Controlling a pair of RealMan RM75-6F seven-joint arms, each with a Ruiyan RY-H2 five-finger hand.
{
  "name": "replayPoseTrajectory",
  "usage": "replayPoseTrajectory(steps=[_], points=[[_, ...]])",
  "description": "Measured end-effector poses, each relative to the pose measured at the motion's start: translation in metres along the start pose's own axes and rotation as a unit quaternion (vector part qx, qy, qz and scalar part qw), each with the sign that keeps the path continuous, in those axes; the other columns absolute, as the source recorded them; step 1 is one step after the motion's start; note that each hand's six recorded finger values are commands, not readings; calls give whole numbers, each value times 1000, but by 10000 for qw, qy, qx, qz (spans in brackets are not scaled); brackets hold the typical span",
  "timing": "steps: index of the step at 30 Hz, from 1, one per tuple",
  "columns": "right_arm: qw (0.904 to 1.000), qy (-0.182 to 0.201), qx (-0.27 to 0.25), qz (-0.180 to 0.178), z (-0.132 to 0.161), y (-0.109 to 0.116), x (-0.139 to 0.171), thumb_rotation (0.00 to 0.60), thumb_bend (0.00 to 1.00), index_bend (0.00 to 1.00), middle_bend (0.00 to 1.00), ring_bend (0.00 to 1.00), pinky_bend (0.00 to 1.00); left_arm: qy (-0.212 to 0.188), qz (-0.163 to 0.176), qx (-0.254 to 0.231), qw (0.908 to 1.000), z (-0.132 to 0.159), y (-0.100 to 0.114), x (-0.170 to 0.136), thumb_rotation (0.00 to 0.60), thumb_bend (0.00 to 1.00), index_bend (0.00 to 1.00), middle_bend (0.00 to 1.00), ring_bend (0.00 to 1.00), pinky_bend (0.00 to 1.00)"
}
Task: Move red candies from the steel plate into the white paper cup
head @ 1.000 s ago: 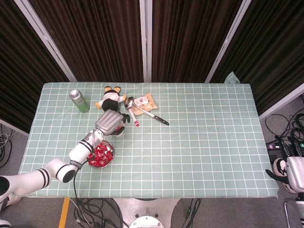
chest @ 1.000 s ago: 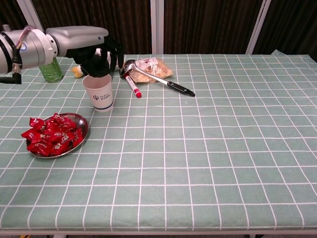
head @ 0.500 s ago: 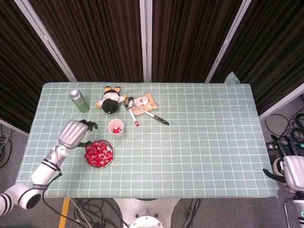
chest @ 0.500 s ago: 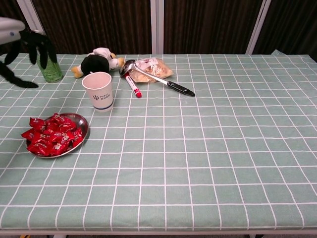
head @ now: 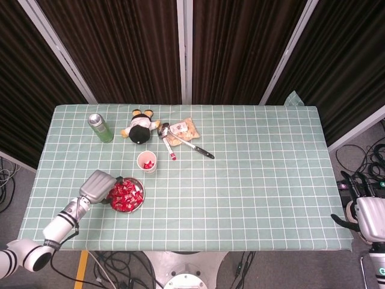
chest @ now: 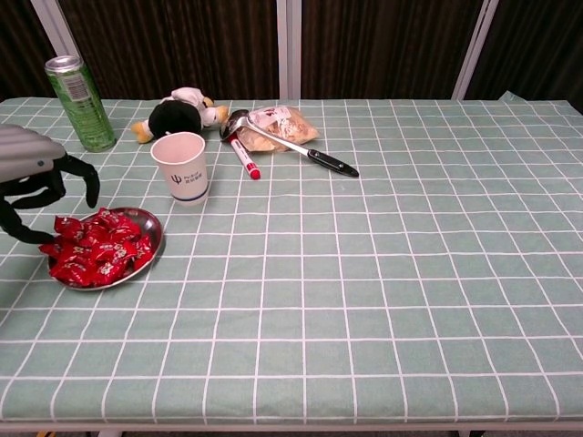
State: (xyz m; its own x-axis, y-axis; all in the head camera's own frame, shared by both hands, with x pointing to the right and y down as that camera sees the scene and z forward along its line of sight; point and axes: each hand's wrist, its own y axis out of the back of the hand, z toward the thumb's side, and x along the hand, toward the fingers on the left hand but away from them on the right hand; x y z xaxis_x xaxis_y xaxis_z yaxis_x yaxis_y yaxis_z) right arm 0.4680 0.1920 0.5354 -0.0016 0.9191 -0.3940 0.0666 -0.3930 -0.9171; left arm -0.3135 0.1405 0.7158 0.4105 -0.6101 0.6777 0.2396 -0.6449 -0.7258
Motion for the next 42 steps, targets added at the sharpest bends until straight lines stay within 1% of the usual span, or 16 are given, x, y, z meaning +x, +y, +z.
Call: replayPoseTrajectory(steps=[6,11,25,42], points=[[10000,2,4,7,0,0,-1,600,17,56,257,47,237,6,-203,-50,9998,5,-7,11,600,246,457,976,908,1000],[10000,-18,-1,19,-1,-1,-1,600,17,56,258,47,237,66,-281,56,9996,5,-11,18,600,274,487,985,918,1000],[10000,-8,-2,42,-1,-1,-1,600,17,56,261,48,241,215,-348,211,9989,-2,-14,17,600,304,511,985,918,1000],[10000,-27,18,36,-1,0,2,600,17,56,265,48,246,243,-423,422,9979,-3,-22,17,600,330,545,985,918,1000]])
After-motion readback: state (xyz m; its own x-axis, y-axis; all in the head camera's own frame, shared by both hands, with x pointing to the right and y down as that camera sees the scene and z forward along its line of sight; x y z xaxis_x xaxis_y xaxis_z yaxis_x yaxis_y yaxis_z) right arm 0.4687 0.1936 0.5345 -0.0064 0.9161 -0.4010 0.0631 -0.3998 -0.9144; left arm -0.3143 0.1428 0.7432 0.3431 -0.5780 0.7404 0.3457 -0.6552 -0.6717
